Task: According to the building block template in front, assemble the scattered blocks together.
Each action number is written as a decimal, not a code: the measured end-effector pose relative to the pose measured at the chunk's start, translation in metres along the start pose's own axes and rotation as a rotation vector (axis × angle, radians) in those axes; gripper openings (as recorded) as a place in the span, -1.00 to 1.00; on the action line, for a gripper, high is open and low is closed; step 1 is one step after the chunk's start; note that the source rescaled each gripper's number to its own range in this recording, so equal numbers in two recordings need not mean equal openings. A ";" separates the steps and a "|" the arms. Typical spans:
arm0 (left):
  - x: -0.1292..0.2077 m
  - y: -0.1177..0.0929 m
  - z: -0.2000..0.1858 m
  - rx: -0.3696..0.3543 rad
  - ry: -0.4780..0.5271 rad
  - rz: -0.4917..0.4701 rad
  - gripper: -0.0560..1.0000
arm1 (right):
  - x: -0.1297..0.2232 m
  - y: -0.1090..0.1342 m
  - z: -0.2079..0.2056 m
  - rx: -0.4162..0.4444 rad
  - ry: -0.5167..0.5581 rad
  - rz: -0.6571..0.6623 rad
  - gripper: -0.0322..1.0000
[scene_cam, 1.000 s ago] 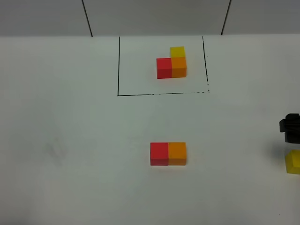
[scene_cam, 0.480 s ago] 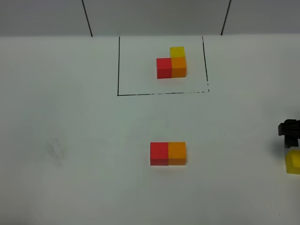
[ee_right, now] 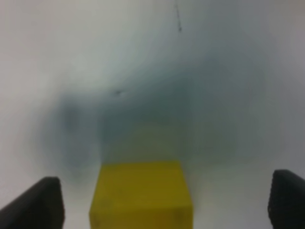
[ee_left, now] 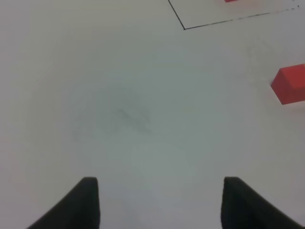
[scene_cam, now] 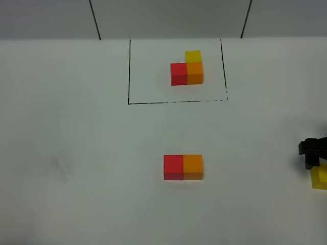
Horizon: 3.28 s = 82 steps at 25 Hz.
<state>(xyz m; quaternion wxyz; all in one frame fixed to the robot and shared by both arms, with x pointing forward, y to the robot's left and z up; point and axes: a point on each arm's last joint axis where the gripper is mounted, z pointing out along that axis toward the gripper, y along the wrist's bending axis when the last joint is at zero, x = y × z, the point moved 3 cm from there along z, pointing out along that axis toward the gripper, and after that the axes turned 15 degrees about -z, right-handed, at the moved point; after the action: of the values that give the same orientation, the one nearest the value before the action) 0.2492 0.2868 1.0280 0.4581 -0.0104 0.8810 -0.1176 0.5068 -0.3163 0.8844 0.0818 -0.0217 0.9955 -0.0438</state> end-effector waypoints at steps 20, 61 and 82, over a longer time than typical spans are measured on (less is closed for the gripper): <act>0.000 0.000 0.000 0.000 0.000 0.000 -0.44 | -0.001 0.005 0.013 -0.023 0.048 0.017 -0.93; 0.000 0.000 0.000 0.000 0.000 0.000 -0.44 | -0.115 0.251 -0.002 -0.048 -0.090 -0.167 -0.93; 0.000 0.000 0.000 0.000 0.000 -0.001 -0.44 | -0.096 0.266 0.003 -0.076 -0.051 -0.148 -0.94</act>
<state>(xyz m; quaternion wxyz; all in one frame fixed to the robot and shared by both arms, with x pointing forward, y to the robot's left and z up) 0.2492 0.2868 1.0280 0.4581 -0.0109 0.8810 -0.1179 0.5922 -0.0475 0.8724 0.1027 -0.0996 0.9897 -0.0112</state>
